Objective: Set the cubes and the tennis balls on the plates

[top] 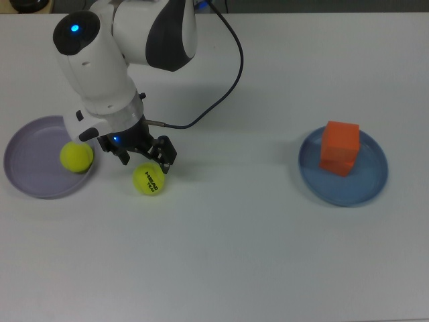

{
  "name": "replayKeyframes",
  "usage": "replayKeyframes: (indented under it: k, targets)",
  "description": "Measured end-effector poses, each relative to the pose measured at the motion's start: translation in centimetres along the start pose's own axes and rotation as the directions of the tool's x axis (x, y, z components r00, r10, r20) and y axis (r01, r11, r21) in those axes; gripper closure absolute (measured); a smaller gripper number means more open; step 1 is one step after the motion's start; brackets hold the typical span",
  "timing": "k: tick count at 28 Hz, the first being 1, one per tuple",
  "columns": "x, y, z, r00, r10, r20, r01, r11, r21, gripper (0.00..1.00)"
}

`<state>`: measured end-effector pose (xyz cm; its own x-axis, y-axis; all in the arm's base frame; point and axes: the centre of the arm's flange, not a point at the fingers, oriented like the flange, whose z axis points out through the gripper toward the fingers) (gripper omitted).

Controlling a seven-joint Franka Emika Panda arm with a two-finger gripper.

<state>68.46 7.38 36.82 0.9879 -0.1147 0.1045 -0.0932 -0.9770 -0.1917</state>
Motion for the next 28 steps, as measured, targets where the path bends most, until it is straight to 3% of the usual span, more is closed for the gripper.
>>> replayKeyframes:
  k: [15, 20, 22, 28]
  targets:
    - [0.0, 1.0, 4.6, 1.000, 0.003, 0.023, -0.002, 0.999, -0.035, 0.01]
    - [0.1, 1.0, 4.7, 1.000, 0.003, 0.021, -0.002, 0.999, -0.036, 0.17]
    - [0.1, 1.0, 4.7, 1.000, 0.003, 0.020, -0.003, 0.999, -0.035, 0.29]
    - [0.4, 1.0, 3.9, 1.000, 0.004, 0.006, -0.003, 0.999, -0.033, 0.30]
